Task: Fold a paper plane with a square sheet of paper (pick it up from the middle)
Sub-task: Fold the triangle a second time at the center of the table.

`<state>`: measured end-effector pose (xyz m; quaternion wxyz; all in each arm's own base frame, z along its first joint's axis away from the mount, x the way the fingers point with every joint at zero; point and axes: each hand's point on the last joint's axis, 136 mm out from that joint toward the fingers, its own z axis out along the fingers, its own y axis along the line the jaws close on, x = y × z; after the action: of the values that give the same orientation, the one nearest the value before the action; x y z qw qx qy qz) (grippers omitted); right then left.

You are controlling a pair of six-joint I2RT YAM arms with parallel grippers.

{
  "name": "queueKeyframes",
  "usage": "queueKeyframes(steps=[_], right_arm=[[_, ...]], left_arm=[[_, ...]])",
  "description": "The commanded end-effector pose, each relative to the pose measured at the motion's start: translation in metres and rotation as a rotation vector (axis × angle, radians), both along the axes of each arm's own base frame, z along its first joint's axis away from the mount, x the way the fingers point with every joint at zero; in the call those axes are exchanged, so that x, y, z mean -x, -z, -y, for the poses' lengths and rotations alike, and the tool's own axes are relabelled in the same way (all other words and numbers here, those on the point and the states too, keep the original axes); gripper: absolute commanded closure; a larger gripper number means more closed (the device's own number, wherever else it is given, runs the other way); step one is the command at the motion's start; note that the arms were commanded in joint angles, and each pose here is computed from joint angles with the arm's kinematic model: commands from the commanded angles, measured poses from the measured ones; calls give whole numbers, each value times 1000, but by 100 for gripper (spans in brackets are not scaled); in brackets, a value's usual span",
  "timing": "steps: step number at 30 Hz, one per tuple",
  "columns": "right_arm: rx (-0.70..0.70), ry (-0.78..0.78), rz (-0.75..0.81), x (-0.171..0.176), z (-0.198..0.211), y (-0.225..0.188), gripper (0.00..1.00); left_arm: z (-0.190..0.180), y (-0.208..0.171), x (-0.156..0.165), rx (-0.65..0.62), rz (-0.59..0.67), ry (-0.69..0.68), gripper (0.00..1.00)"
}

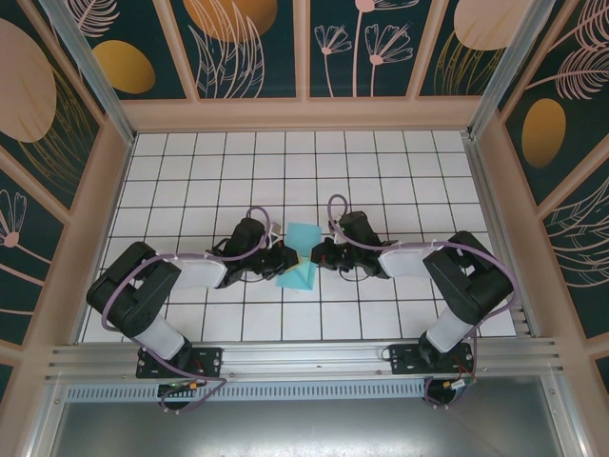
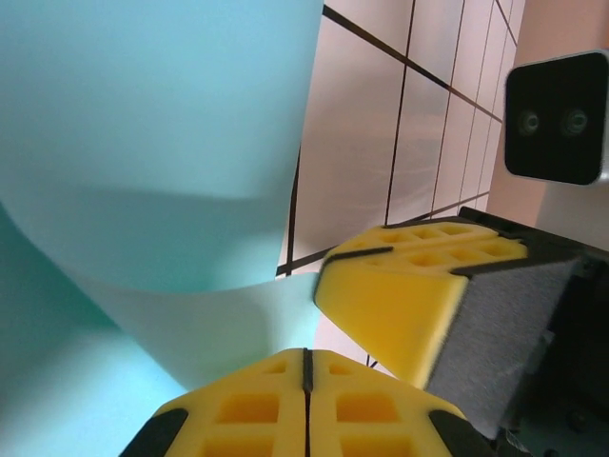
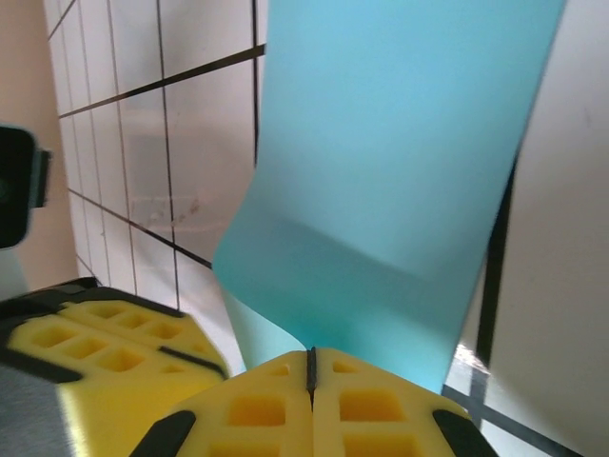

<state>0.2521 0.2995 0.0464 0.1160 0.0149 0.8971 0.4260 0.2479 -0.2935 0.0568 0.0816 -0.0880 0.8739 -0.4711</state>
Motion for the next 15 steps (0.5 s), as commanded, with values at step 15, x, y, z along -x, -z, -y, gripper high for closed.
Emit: queueKeyframes(steps=[15], right_arm=[[182, 31, 12, -12, 22, 16, 97]], left_arm=[[22, -12, -15, 8, 80, 94, 90]])
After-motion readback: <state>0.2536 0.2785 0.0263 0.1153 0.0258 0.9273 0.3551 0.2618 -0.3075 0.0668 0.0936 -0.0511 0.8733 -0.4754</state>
